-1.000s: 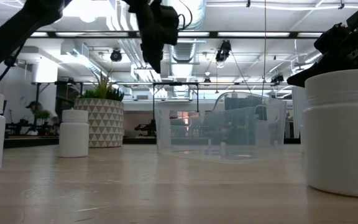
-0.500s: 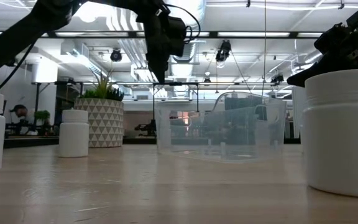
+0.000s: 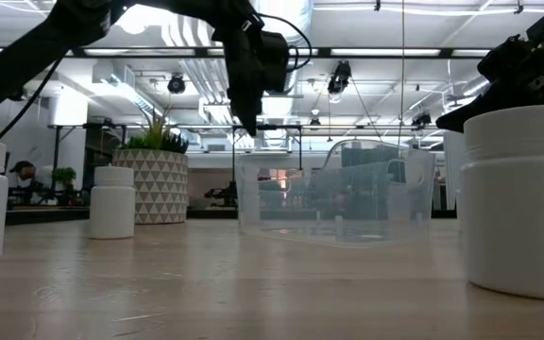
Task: Pick and place pill bottles into a basket
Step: Put the white medicine bottle in the transparent bin
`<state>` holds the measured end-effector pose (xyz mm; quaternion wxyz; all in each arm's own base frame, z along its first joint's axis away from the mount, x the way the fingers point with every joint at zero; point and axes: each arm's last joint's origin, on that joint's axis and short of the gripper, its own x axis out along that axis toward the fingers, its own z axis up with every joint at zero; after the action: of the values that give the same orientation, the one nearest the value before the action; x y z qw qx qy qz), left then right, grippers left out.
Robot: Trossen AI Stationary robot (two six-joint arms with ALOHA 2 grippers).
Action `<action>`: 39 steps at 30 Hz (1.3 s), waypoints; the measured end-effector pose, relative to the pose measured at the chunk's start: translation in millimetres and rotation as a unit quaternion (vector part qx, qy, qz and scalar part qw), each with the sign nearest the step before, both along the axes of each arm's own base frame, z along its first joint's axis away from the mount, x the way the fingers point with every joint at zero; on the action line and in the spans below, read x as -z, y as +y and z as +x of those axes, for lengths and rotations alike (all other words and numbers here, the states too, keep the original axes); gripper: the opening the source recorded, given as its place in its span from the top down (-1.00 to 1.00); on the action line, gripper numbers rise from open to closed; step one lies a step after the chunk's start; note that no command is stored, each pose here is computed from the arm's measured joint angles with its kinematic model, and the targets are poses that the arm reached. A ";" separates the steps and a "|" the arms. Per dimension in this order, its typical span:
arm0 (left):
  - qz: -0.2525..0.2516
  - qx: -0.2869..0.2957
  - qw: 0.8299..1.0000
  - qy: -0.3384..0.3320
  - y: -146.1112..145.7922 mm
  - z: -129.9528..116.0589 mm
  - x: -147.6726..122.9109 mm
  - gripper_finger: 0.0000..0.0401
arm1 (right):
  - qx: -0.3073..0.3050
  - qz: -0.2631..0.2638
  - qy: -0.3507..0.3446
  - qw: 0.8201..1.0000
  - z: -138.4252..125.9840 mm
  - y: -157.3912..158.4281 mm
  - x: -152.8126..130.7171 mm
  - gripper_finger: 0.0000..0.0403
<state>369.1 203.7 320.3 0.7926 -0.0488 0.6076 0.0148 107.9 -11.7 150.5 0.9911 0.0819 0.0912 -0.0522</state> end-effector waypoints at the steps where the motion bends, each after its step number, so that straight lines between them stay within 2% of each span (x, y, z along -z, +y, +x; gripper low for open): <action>1: -0.003 0.001 1.000 0.000 0.1 0.7 2.4 0.93 | 0.000 0.001 0.000 1.000 0.0 0.0 0.0 0.94; 13: -0.005 0.002 1.000 -0.010 2.8 11.0 27.9 0.93 | 0.000 0.001 0.000 1.000 0.0 0.0 0.1 0.94; 22: -0.006 0.003 1.000 -0.014 3.1 12.0 29.0 0.89 | 0.000 0.002 0.013 1.000 1.2 -0.1 2.4 0.94; 26: -0.009 0.003 1.000 -0.014 2.8 12.0 29.0 0.68 | 0.000 0.003 0.018 1.000 1.6 -0.2 3.3 0.94; 34: -0.015 -0.010 1.000 -0.011 2.4 11.6 29.3 0.06 | 0.000 0.004 0.018 1.000 1.7 -0.2 3.3 0.94; 39: -0.017 -0.013 1.000 -0.007 2.1 11.0 30.1 -0.26 | 0.001 0.005 0.019 1.000 1.7 -0.2 3.5 0.94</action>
<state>380.1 205.7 290.2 0.7955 -0.0703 0.6017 0.0141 109.6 -11.9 147.1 0.9888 0.0858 0.1100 -0.0539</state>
